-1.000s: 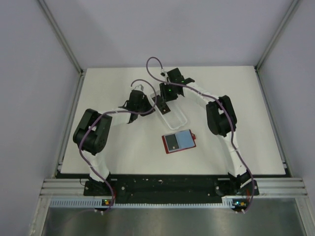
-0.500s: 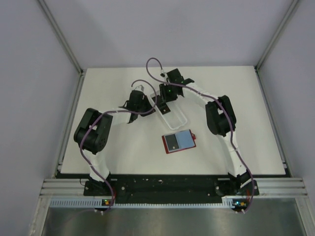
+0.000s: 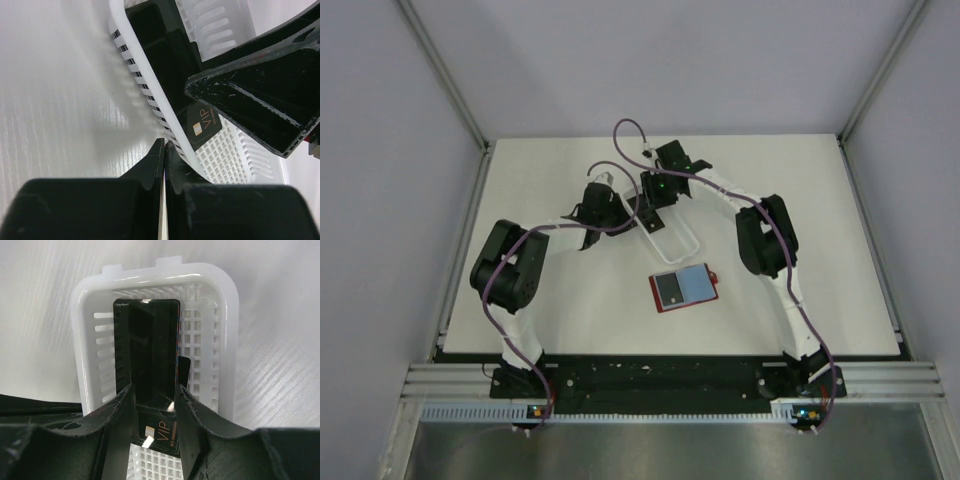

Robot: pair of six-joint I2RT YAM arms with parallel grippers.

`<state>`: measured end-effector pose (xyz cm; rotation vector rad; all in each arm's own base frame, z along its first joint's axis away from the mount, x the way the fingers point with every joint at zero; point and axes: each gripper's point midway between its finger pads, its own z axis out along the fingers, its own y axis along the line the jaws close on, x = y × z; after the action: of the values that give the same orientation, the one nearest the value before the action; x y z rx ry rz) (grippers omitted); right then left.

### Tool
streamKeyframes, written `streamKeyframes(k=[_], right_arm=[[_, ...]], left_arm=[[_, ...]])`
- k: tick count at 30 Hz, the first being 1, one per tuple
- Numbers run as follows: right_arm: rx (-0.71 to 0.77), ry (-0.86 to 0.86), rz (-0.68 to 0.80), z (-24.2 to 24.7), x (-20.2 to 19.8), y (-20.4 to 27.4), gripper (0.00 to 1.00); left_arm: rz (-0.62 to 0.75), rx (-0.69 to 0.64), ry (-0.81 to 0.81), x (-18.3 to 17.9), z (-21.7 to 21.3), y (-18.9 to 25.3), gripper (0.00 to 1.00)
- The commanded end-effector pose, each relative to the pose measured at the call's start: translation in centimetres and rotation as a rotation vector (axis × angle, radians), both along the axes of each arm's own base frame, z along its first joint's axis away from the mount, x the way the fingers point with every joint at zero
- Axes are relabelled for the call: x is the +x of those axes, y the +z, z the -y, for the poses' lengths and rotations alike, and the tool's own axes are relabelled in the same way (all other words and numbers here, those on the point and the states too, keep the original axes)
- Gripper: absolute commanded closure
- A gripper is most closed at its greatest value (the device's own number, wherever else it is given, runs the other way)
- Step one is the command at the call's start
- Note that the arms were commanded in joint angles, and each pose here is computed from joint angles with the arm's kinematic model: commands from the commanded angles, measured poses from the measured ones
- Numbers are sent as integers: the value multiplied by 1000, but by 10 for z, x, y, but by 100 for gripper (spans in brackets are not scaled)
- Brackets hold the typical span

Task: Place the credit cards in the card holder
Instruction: Pick up the credit card from the storage box.

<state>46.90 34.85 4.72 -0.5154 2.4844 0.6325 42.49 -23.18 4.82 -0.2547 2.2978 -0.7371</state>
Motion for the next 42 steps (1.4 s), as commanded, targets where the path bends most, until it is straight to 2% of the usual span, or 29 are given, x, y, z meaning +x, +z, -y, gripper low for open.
streamKeyframes(k=[1, 31, 42], right_arm=[[50, 63, 15, -20, -2, 10, 62], [172, 130, 26, -35, -15, 36, 64], [200, 136, 53, -36, -18, 45, 72]], left_arm=[[49, -35, -6, 16, 7, 13, 100], [29, -39, -9, 16, 5, 5, 100], [20, -41, -13, 15, 6, 2, 100]])
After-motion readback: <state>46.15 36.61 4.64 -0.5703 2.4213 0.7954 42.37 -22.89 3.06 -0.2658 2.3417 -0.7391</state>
